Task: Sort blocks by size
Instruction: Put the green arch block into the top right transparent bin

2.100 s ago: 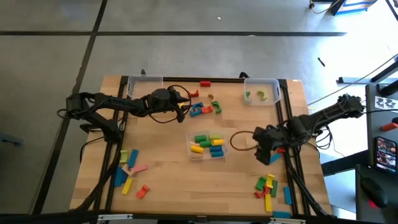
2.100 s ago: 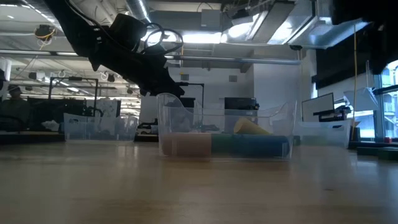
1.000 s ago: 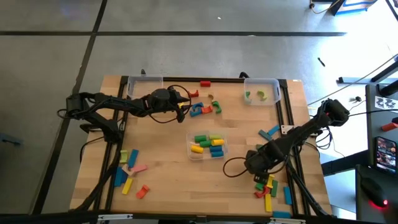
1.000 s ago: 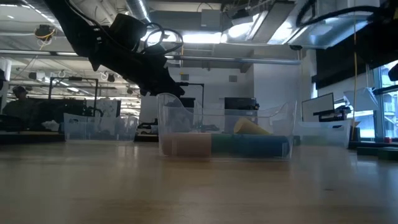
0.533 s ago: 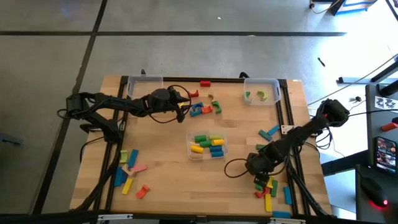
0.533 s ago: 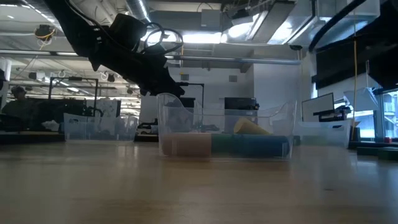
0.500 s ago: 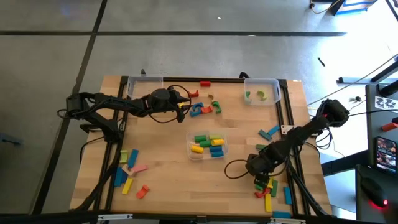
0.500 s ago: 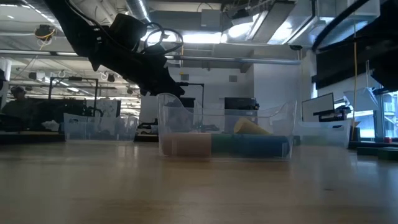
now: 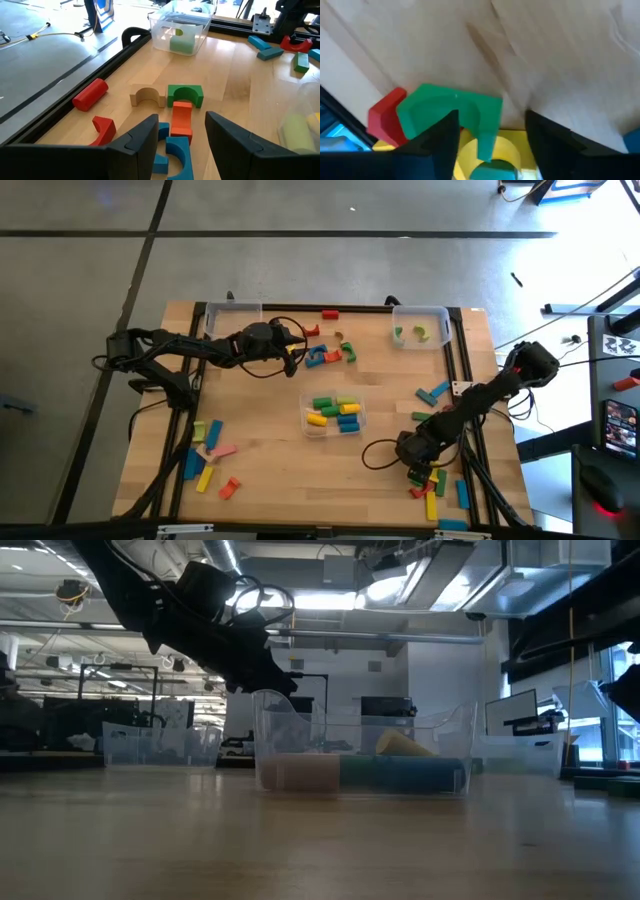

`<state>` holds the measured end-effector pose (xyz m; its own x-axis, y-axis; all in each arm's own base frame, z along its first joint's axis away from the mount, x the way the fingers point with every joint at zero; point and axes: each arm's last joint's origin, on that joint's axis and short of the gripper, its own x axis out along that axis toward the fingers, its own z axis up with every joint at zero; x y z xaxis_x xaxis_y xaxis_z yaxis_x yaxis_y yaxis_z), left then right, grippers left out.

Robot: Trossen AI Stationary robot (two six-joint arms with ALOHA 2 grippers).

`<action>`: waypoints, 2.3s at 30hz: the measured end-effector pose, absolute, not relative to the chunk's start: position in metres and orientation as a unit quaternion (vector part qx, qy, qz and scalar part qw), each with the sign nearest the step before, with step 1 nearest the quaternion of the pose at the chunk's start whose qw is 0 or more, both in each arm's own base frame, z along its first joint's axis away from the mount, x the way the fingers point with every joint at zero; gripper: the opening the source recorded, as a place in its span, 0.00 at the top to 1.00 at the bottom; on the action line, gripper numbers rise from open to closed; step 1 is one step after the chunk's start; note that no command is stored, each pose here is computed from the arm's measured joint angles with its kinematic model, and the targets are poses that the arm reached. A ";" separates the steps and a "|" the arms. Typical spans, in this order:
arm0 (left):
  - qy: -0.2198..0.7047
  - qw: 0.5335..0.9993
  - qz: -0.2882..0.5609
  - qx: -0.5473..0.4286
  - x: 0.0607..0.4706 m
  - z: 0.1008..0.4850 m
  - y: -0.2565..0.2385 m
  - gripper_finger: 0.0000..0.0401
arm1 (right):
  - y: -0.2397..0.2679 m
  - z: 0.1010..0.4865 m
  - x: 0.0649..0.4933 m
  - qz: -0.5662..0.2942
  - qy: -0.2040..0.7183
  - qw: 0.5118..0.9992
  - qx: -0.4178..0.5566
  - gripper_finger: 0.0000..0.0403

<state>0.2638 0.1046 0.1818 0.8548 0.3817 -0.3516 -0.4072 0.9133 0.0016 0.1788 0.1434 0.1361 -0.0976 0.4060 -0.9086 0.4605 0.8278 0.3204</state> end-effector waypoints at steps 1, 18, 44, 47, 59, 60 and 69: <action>0.174 0.962 0.205 -0.036 0.264 0.182 0.105 0.60 | 0.143 0.135 0.179 -0.023 0.742 0.603 0.291 0.52; 0.166 0.964 0.205 -0.035 0.264 0.184 0.105 0.60 | 0.145 0.135 0.179 0.019 0.750 0.602 0.274 0.91; 0.162 0.965 0.205 -0.034 0.265 0.184 0.105 0.60 | 0.107 0.191 0.225 0.042 0.733 0.647 0.206 0.89; 0.162 0.965 0.205 -0.034 0.265 0.184 0.105 0.60 | 0.095 0.203 0.230 0.026 0.734 0.656 0.176 0.89; 0.164 0.964 0.205 -0.035 0.265 0.184 0.105 0.60 | 0.030 0.242 0.247 -0.039 0.726 0.681 0.086 0.89; 0.165 0.964 0.205 -0.035 0.265 0.184 0.105 0.60 | 0.024 0.243 0.248 -0.047 0.725 0.682 0.079 0.89; 0.167 0.964 0.205 -0.035 0.264 0.183 0.105 0.60 | -0.032 0.247 0.243 -0.119 0.735 0.665 0.055 0.89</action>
<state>0.2644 0.1048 0.1834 0.8601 0.3838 -0.3362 -0.4071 0.9134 0.0010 0.2427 -0.0317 0.2473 -0.1094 -0.0771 -0.9910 0.2403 0.9654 -0.1016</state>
